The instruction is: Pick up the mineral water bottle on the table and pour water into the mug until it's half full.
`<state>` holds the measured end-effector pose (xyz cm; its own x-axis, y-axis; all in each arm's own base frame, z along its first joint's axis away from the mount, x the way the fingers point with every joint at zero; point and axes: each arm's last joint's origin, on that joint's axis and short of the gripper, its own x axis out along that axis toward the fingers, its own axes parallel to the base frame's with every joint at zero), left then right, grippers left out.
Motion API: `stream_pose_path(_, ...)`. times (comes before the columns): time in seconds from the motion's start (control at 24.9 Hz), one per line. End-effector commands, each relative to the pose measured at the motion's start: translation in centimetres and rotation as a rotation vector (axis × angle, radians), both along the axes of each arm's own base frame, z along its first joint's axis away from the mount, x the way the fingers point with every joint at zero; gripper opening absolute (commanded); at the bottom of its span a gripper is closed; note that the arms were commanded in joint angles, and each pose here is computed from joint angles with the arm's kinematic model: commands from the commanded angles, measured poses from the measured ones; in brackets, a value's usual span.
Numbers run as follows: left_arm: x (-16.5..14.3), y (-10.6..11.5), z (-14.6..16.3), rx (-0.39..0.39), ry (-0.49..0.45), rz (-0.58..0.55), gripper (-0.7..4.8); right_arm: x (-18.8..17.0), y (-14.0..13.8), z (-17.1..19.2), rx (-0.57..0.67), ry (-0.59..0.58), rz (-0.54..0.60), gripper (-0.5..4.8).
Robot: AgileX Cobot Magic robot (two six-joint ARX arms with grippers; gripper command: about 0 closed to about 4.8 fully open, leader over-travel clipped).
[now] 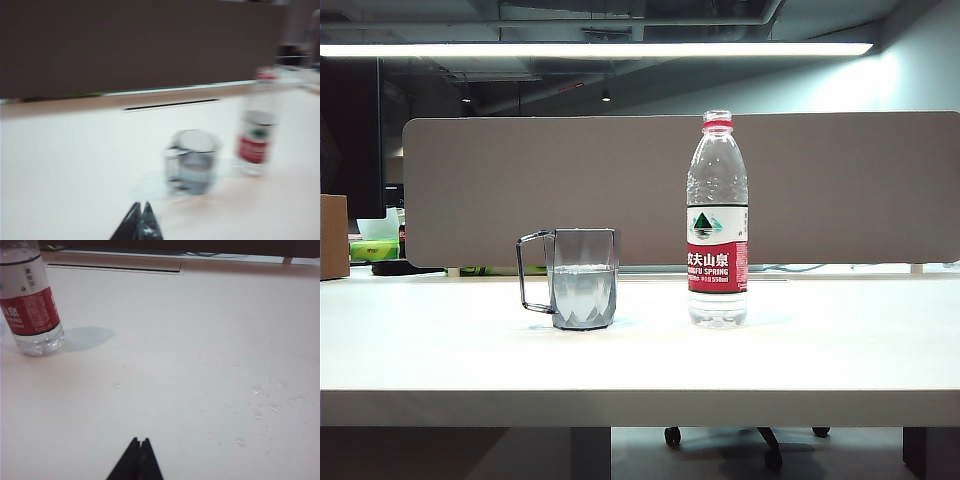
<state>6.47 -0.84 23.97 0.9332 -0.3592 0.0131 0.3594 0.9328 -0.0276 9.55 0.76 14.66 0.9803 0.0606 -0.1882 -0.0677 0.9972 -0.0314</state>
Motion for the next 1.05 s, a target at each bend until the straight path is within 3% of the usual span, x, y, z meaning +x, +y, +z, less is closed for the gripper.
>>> stream_pose_path(0.04,1.6,0.6,-2.0,-0.019,-0.054,0.207,-0.05,0.0,0.0,0.1,-0.002,-0.014,0.002,-0.05)
stream_pose_path(0.2,3.0,1.3,-5.0,-0.121,-0.152,0.390,-0.05,0.0,0.0,0.0,-0.002,-0.013,0.002,-0.05)
stream_pose_path(0.28,3.1,1.3,-5.7,-0.112,-0.148,0.391,-0.05,0.0,0.0,0.0,-0.002,-0.013,0.002,-0.05)
stream_pose_path(0.52,3.3,1.4,-7.2,-0.017,-0.010,0.422,-0.05,0.0,0.0,0.0,-0.002,-0.013,0.002,-0.05)
stream_pose_path(0.64,3.3,1.3,-7.5,-0.009,0.028,0.418,-0.05,0.0,0.0,0.0,-0.002,-0.013,0.002,-0.05)
stream_pose_path(1.05,3.3,1.3,-7.6,-0.008,0.035,0.418,-0.05,0.0,0.0,0.0,-0.002,-0.012,0.002,-0.05)
